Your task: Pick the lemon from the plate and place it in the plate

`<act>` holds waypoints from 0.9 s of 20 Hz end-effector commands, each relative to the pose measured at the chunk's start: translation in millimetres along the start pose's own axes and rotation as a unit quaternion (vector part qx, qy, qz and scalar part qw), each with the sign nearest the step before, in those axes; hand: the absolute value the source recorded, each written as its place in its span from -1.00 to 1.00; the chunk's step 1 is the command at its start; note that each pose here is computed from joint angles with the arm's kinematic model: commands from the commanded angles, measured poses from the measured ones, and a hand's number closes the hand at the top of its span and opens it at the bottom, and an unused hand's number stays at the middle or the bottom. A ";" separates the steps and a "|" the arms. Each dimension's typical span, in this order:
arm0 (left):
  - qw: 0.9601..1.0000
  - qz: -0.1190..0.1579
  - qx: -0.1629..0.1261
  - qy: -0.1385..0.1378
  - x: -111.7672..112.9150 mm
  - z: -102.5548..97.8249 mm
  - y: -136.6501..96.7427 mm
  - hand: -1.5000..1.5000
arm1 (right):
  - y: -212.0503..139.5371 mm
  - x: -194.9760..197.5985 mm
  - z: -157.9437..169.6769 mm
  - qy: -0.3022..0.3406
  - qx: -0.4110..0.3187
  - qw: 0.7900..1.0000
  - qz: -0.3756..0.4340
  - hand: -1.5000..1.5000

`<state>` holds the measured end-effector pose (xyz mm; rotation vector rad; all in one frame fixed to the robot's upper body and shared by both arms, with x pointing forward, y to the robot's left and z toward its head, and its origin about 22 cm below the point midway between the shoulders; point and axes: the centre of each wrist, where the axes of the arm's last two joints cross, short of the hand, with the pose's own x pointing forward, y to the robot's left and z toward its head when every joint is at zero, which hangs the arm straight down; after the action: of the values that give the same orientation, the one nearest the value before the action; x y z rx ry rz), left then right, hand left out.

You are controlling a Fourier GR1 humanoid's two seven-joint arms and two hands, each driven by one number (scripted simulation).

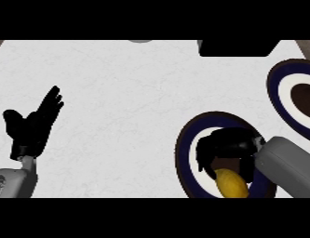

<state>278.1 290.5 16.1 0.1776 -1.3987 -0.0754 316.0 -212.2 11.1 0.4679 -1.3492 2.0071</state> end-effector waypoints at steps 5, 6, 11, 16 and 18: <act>0.999 0.005 0.032 0.016 -6.1 3.1 9.6 0.00 | -50.8 -41.3 100.3 0.316 -0.357 0.875 -0.086 1.00; 0.999 -0.001 0.031 0.013 -5.2 3.2 12.6 0.00 | -62.2 -40.6 106.8 0.338 -0.410 0.843 -0.089 1.00; 0.999 0.001 0.033 0.019 -7.9 4.1 14.0 0.00 | -122.5 -19.8 126.8 0.423 -0.610 0.667 -0.052 1.00; 1.000 -0.002 0.016 0.009 1.9 2.9 13.9 0.00 | -150.8 -7.0 147.7 0.511 -0.706 0.490 -0.016 1.00; 1.000 -0.008 0.010 0.010 -1.4 4.8 13.6 0.00 | -153.8 -3.7 149.2 0.529 -0.727 0.437 -0.023 1.00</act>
<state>274.2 304.3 17.0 0.2151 -1.3794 -0.0500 412.0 -309.6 154.3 -1.1645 -1.4827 0.3881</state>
